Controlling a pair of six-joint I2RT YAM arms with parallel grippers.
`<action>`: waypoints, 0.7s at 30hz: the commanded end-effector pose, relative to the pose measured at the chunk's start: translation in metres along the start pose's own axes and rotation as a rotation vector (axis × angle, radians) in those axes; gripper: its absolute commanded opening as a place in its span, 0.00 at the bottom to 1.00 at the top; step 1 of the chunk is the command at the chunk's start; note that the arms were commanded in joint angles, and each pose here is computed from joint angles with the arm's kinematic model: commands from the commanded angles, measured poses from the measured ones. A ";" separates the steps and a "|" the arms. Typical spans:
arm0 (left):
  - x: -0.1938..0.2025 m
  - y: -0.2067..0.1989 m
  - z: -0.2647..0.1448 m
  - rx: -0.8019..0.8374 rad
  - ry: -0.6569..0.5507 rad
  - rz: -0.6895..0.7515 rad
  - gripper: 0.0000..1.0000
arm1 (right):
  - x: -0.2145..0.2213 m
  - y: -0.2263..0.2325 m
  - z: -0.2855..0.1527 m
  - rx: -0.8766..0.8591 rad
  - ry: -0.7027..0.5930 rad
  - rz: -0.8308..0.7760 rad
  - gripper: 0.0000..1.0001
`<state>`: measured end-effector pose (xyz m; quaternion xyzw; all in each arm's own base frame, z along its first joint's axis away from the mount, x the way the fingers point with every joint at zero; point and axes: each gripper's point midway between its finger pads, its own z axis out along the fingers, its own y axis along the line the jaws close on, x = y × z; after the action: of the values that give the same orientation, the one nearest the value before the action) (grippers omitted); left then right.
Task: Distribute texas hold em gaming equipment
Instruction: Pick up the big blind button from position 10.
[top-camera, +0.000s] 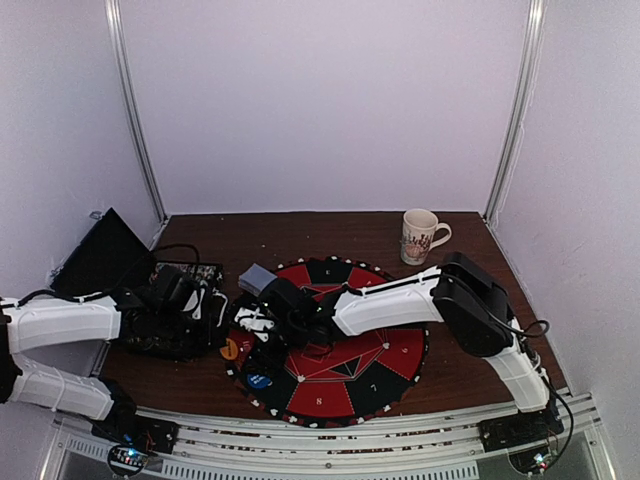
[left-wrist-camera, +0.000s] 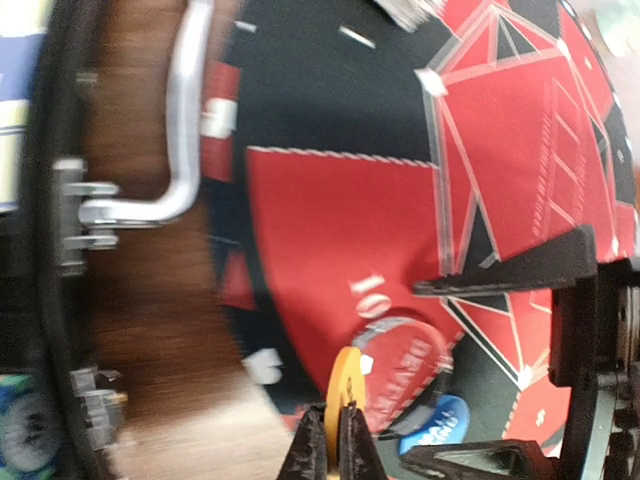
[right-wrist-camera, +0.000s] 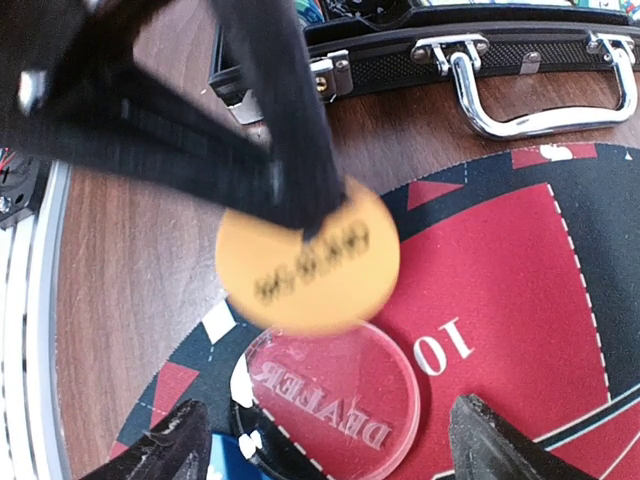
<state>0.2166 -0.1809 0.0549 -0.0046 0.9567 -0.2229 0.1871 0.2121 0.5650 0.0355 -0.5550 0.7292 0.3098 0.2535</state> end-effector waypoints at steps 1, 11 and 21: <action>0.019 0.050 -0.011 -0.207 0.044 -0.058 0.00 | 0.012 0.004 0.020 -0.006 0.033 -0.033 0.86; 0.002 0.048 -0.023 -0.193 -0.033 -0.095 0.00 | 0.045 -0.017 0.027 0.194 0.181 -0.115 0.79; -0.015 0.035 -0.030 -0.161 -0.079 -0.048 0.00 | 0.005 -0.018 0.003 0.227 0.082 -0.088 0.38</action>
<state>0.2097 -0.1318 0.0525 -0.0622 0.9696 -0.1428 0.1890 0.2192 0.5798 0.0290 -0.5761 0.7219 0.2217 0.3127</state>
